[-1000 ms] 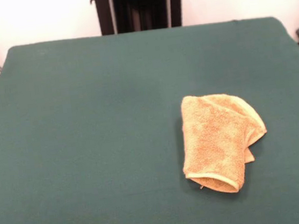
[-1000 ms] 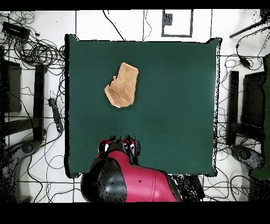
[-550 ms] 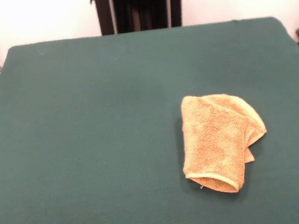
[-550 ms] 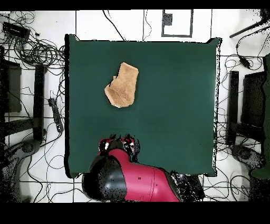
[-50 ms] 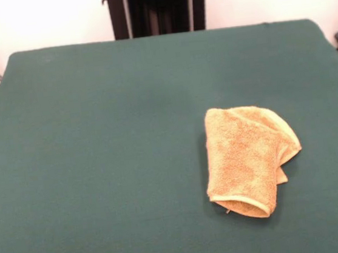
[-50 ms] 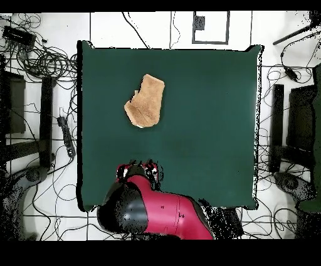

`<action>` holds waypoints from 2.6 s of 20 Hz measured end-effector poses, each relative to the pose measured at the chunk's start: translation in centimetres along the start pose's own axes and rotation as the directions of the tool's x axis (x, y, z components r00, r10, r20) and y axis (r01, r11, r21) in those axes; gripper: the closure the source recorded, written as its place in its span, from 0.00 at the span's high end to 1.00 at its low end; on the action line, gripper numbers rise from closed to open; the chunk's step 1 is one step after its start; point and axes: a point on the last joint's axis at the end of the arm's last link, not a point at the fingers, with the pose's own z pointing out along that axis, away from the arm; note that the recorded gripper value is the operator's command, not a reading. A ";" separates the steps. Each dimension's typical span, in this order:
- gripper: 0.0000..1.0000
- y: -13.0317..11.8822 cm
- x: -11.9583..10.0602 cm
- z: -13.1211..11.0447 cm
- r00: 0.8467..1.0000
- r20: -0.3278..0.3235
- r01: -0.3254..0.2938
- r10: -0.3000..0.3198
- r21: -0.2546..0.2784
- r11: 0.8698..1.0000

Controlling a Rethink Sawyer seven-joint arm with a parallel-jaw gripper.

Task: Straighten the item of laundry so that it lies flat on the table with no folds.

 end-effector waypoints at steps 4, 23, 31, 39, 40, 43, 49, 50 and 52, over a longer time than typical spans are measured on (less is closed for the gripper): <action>1.00 0.1 0.3 1.1 1.000 -0.009 0.001 -0.001 -0.002 1.000; 1.00 1.3 2.1 5.3 0.999 -0.045 0.019 -0.020 -0.011 1.000; 1.00 1.5 2.6 6.0 0.998 -0.063 0.021 -0.022 -0.014 1.000; 1.00 1.7 2.7 6.2 0.998 -0.065 0.026 -0.027 -0.015 1.000; 1.00 1.8 2.8 6.3 0.997 -0.066 0.028 -0.029 -0.016 0.999; 1.00 2.5 3.3 6.9 0.997 -0.073 0.040 -0.041 -0.019 0.999; 1.00 3.2 4.0 8.3 0.996 -0.073 0.053 -0.055 -0.022 0.998; 1.00 3.2 4.1 8.6 0.996 -0.073 0.053 -0.055 -0.022 0.998; 1.00 3.3 4.3 9.0 0.996 -0.076 0.053 -0.055 -0.022 0.998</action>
